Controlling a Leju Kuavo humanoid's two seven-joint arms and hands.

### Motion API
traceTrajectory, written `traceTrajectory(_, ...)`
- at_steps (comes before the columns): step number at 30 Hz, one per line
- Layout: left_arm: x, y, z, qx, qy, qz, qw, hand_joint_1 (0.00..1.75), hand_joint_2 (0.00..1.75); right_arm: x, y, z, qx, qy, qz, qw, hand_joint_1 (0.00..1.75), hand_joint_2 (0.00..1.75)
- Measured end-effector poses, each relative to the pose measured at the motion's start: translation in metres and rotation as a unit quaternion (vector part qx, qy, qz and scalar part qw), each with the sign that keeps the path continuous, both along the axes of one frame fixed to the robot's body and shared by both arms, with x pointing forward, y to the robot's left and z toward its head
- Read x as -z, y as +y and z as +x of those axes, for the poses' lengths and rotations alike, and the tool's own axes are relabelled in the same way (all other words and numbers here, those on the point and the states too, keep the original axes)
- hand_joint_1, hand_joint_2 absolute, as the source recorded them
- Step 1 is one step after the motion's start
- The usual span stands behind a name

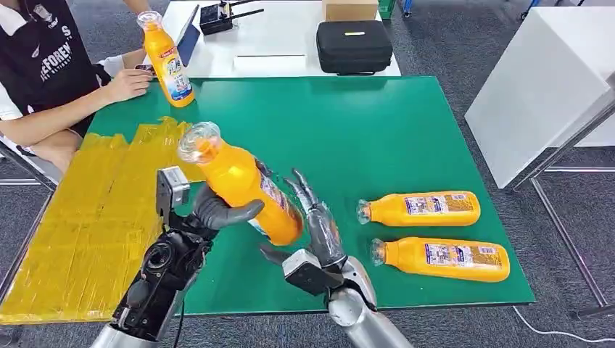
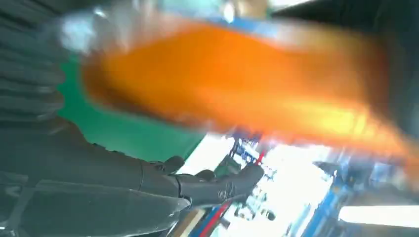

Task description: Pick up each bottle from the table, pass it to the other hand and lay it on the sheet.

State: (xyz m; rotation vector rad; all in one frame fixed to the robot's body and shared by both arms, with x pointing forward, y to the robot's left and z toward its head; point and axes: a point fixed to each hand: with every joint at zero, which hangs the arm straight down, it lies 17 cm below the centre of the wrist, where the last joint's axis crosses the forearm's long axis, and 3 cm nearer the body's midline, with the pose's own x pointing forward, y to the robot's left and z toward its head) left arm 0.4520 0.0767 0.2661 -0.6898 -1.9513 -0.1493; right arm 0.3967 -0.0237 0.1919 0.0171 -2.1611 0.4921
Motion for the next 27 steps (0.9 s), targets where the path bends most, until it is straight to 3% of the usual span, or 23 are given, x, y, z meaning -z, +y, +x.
traceTrajectory(6,-0.005,0.007,0.002,-0.009,-0.005,-0.005,1.0,1.75,1.75,-0.005,-0.008,-0.001,0.01,-0.008,0.004,1.0,0.0,1.75)
traceTrajectory(7,-0.006,0.008,0.002,-0.01,-0.006,-0.007,1.0,1.75,1.75,-0.007,-0.011,0.0,0.019,-0.013,0.004,1.0,0.0,0.0)
traceTrajectory(9,-0.008,0.017,0.004,-0.032,-0.015,-0.006,0.999,1.75,1.75,-0.014,-0.025,-0.001,0.055,-0.036,-0.002,0.998,0.0,0.0)
traceTrajectory(10,-0.009,0.024,0.005,-0.051,-0.024,0.001,0.998,1.75,1.75,-0.018,-0.036,-0.002,0.085,-0.057,-0.015,0.995,0.0,1.75)
traceTrajectory(12,-0.009,0.044,0.009,-0.119,-0.053,0.037,0.991,1.75,1.75,-0.028,-0.057,-0.008,0.14,-0.1,-0.05,0.984,0.0,1.75)
traceTrajectory(14,-0.01,0.075,0.015,-0.244,-0.104,0.128,0.956,1.75,1.75,-0.034,-0.079,-0.016,0.192,-0.133,-0.093,0.968,0.0,1.75)
traceTrajectory(16,-0.016,0.103,0.017,-0.356,-0.16,0.229,0.892,1.75,1.75,-0.039,-0.098,-0.022,0.232,-0.158,-0.145,0.949,0.0,1.75)
traceTrajectory(19,-0.023,0.128,0.021,-0.455,-0.213,0.348,0.792,1.75,1.75,-0.037,-0.125,-0.019,0.28,-0.16,-0.225,0.92,0.0,1.75)
traceTrajectory(21,-0.019,0.14,0.033,-0.488,-0.23,0.42,0.73,1.75,1.75,-0.031,-0.144,-0.011,0.303,-0.147,-0.274,0.901,0.0,1.75)
traceTrajectory(22,-0.015,0.147,0.038,-0.494,-0.23,0.437,0.716,1.75,1.75,-0.031,-0.152,-0.009,0.312,-0.145,-0.284,0.895,0.0,1.75)
traceTrajectory(27,-0.002,0.164,0.051,-0.499,-0.217,0.461,0.701,1.75,1.75,-0.038,-0.171,-0.008,0.329,-0.152,-0.297,0.884,0.0,1.75)
